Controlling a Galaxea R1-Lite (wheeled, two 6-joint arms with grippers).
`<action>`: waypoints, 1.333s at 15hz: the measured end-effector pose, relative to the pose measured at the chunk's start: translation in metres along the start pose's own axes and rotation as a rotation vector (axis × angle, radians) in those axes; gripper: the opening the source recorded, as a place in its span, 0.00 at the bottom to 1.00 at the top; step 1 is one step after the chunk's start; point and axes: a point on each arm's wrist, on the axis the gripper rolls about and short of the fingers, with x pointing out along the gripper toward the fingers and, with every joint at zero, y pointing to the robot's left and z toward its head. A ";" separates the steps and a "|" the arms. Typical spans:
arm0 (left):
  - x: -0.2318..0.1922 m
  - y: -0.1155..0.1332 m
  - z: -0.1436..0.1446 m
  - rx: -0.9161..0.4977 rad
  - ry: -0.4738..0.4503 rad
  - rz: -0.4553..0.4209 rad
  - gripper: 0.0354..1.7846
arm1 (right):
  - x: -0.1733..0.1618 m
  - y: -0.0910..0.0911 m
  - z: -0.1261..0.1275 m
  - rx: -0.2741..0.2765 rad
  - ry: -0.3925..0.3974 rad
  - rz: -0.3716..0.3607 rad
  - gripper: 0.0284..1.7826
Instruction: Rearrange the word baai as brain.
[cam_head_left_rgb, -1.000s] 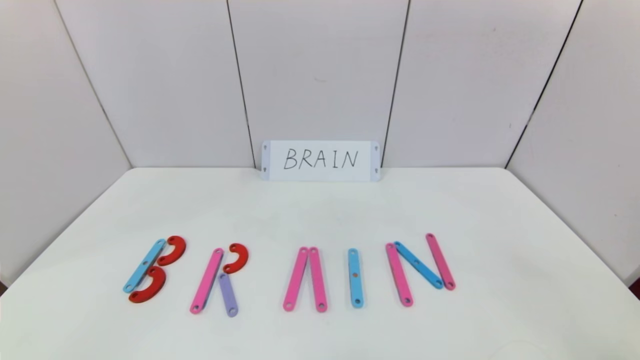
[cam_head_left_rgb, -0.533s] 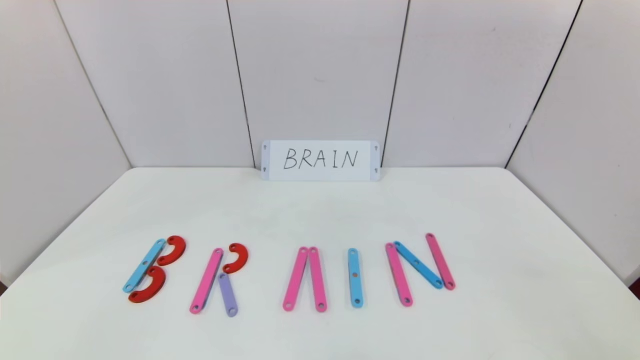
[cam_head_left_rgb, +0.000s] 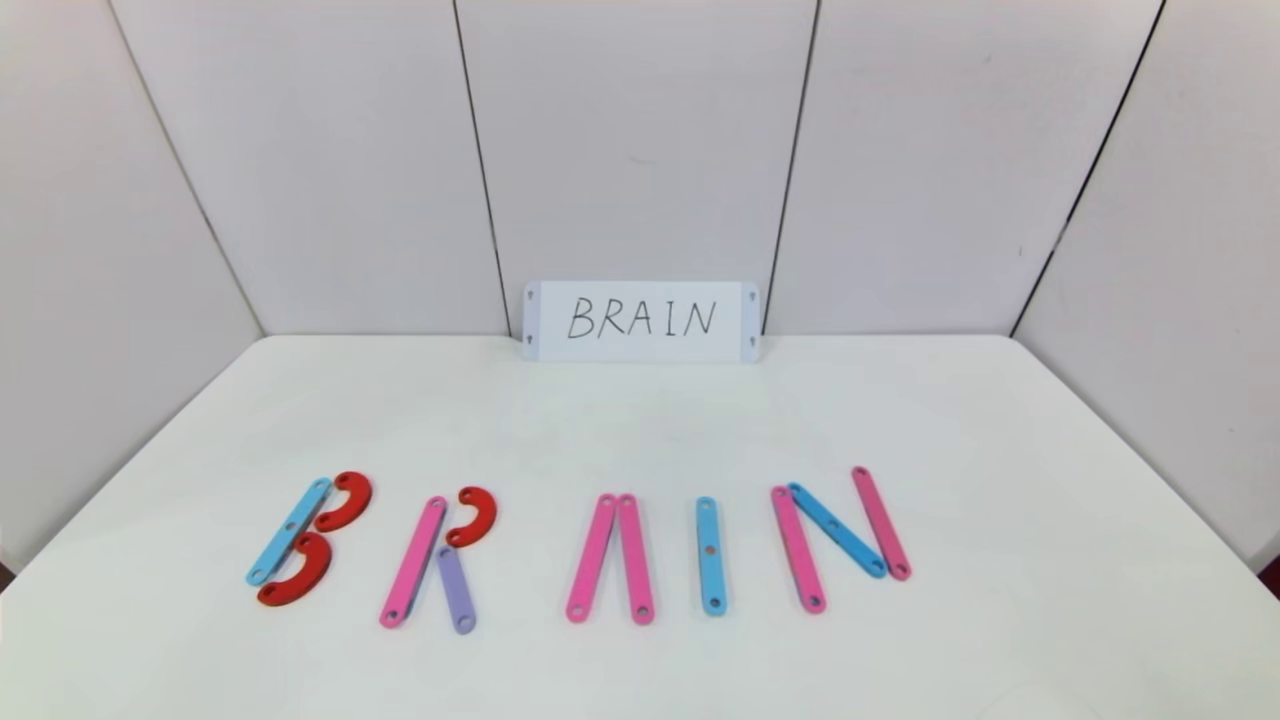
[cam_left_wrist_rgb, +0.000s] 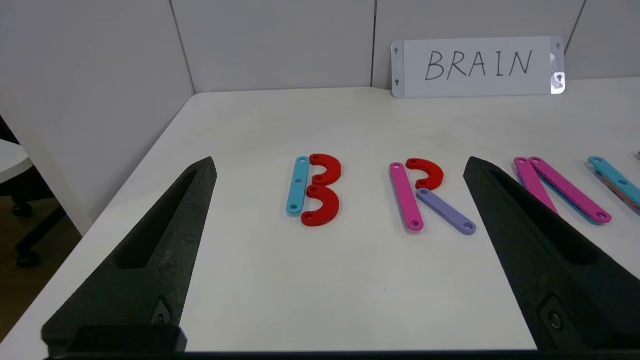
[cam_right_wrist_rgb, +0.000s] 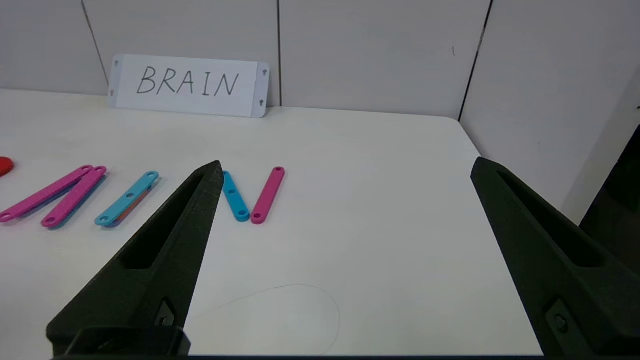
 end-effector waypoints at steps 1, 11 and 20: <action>0.003 0.000 -0.011 0.001 0.017 0.000 0.97 | 0.001 0.000 -0.005 -0.004 -0.010 -0.014 0.97; 0.009 -0.001 -0.044 0.000 0.141 -0.003 0.97 | 0.001 -0.002 -0.027 0.071 0.131 -0.082 0.97; 0.009 -0.001 -0.044 -0.001 0.140 -0.003 0.97 | 0.001 -0.002 -0.027 0.001 0.139 -0.077 0.97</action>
